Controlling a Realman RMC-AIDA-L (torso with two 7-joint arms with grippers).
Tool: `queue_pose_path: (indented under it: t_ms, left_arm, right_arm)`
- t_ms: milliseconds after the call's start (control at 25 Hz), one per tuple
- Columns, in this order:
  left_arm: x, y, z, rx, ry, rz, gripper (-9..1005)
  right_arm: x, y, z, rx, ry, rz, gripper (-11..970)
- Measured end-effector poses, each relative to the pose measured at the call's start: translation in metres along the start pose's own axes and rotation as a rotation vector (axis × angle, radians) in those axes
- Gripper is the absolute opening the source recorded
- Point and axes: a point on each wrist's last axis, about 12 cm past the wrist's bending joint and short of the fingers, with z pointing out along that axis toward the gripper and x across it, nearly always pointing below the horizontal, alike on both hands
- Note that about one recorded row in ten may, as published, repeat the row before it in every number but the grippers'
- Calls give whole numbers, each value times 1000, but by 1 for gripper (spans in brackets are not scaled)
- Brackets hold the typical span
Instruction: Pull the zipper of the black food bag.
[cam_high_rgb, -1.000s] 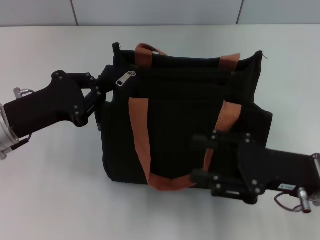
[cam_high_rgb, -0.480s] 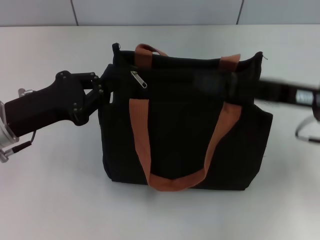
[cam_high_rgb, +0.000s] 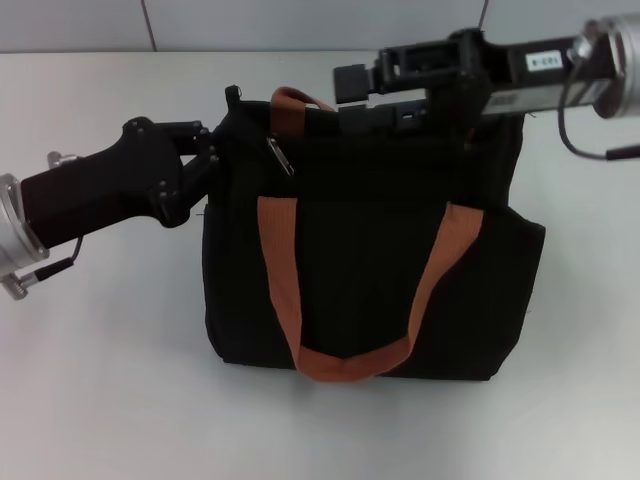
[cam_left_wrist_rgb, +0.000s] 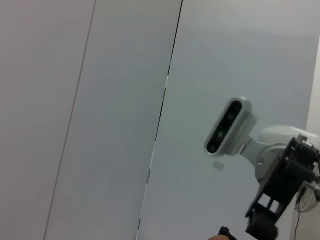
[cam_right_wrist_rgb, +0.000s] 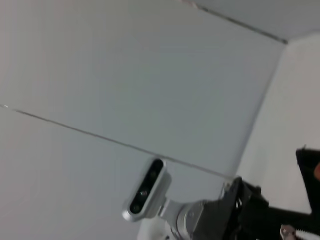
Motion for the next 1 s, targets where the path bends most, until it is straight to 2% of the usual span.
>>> queue_pose_path:
  t_ms: [120,280,560,720,1000]
  left_arm:
    - [0,1,1,-8,-1,1,54]
    - [0,2,1,-19,-4,0,54]
    - [-2,4,0,-33,-24,2,53]
    - [-4,4,1,-33,-29,5,53]
    - [-5,5,3,-31,-34,9,52]
  right_arm:
    - [-8,2,4,39,24,66,626]
    - [-9,-2,4,59,-4,72,626]
    - [-5,-7,18,74,28,16,626]
    - [-1,-8,30,74,68,-57,626]
    - [0,-10,31,82,62,-138,626]
